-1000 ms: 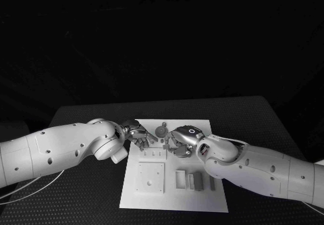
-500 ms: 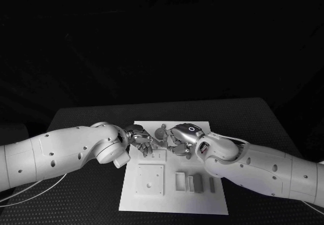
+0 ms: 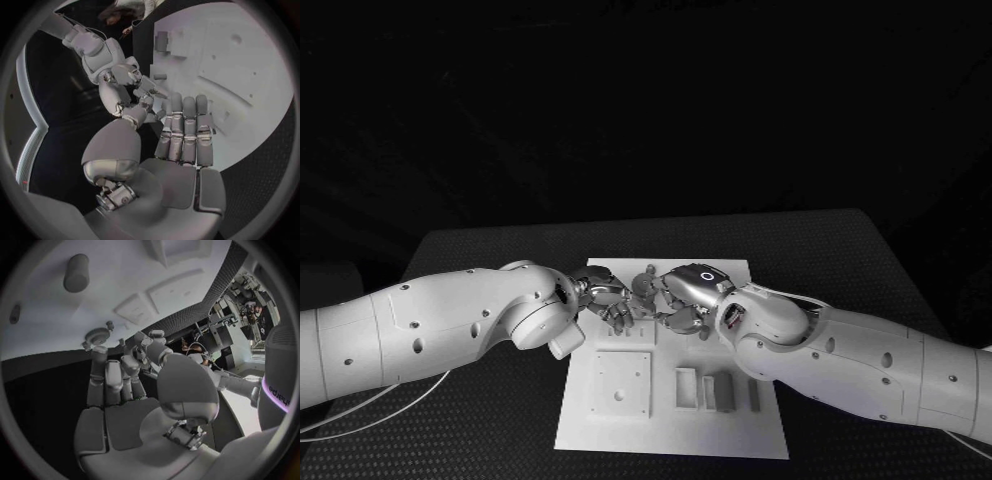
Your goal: Assemble the parts on the task board
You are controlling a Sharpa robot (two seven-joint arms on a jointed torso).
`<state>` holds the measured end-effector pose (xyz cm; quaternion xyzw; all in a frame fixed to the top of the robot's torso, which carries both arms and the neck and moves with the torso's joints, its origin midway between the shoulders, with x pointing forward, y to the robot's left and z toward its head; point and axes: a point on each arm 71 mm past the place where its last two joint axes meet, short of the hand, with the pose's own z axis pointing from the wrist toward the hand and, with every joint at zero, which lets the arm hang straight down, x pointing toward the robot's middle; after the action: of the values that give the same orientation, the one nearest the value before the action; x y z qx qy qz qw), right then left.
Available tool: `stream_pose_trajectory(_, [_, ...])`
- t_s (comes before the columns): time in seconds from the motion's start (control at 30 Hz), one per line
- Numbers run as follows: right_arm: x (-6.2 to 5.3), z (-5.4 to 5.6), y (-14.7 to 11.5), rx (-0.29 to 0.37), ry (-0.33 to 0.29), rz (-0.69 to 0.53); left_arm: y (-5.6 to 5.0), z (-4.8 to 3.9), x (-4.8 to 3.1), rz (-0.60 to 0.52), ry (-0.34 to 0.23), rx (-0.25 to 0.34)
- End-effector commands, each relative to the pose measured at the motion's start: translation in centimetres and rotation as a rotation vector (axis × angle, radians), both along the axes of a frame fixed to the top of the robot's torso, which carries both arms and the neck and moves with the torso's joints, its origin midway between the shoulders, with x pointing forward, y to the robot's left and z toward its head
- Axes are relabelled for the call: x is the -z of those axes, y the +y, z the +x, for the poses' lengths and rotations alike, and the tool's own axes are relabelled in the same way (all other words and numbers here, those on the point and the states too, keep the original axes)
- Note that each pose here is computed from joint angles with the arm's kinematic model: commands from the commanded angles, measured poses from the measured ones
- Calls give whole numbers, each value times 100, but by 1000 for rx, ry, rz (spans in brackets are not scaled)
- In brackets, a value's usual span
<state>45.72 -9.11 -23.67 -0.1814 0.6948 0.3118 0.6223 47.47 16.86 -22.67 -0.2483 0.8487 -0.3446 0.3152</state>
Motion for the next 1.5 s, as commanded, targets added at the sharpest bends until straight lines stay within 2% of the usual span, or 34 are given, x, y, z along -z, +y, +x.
stream_pose_trajectory(0.03, [-16, -11, 20, -6, -5, 13, -32, -6, -9, -25, 4, 6])
stream_pose_trajectory(0.77, [-85, -24, 45, -11, -5, 43, 25, 26, 11, 5, 14, -17])
stream_pose_trajectory(1.5, [-95, -44, 113, -26, 0, 56, -24, 16, 2, -50, 33, -26])
